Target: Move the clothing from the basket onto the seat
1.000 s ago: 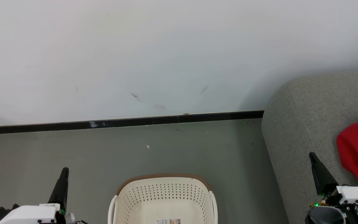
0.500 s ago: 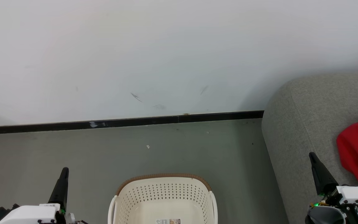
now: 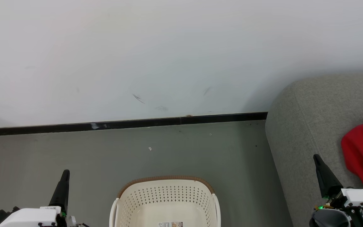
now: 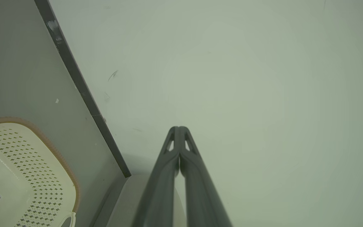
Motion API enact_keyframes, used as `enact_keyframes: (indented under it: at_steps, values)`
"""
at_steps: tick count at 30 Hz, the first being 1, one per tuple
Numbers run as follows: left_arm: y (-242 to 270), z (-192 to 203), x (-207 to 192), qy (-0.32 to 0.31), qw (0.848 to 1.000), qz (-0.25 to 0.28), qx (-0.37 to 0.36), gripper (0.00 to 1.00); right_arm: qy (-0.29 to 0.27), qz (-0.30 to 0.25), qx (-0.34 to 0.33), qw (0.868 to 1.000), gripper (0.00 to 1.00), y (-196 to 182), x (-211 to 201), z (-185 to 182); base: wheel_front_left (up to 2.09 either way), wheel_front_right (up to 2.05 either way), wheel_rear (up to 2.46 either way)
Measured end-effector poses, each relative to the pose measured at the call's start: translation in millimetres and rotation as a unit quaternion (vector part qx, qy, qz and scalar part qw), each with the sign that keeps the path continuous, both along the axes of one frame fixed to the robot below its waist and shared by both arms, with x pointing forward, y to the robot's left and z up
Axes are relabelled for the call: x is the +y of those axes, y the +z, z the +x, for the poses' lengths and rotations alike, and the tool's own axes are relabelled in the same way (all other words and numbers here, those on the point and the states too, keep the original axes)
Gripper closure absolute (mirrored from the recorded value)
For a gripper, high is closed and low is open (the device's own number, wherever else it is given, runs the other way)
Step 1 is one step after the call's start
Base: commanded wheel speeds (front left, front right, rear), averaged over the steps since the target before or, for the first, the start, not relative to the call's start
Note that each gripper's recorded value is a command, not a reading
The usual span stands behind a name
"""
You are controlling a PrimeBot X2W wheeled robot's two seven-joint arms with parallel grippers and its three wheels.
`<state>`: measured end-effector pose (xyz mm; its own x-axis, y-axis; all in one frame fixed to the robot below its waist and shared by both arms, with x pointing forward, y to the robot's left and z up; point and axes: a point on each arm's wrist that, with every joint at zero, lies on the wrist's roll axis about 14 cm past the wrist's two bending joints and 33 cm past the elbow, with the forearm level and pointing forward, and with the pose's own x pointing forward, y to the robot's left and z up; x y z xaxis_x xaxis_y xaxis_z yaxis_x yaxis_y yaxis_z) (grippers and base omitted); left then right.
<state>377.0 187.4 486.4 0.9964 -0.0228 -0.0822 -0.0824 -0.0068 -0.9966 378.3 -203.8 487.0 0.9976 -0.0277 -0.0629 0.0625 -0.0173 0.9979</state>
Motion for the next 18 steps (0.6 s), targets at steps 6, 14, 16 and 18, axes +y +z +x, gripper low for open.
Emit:
enact_keyframes:
  at_steps: [6, 14, 16, 18]
  values:
    - [0.0, 0.0, -0.1, 0.0, 1.0, 0.0, 0.0, 1.0, 0.0, 0.0, 0.0, 1.0, 1.0, 0.0, -0.1, 0.0, 0.0, 0.0, 0.0]
    - [0.0, 0.0, 0.0, 0.0, 1.0, 0.0, 0.0, 1.0, 0.0, 0.0, 0.0, 1.0, 1.0, 0.0, 0.0, 0.0, 0.0, 0.0, 0.0]
    - [0.0, 0.0, -0.1, 0.0, 1.0, 0.0, 0.0, 1.0, 0.0, 0.0, 0.0, 1.0, 1.0, 0.0, 0.0, 0.0, 0.0, 0.0, 0.0]
    - [0.0, 0.0, -0.1, 0.0, 1.0, 0.0, 0.0, 1.0, 0.0, 0.0, 0.0, 1.0, 1.0, 0.0, 0.0, 0.0, 0.0, 0.0, 0.0]
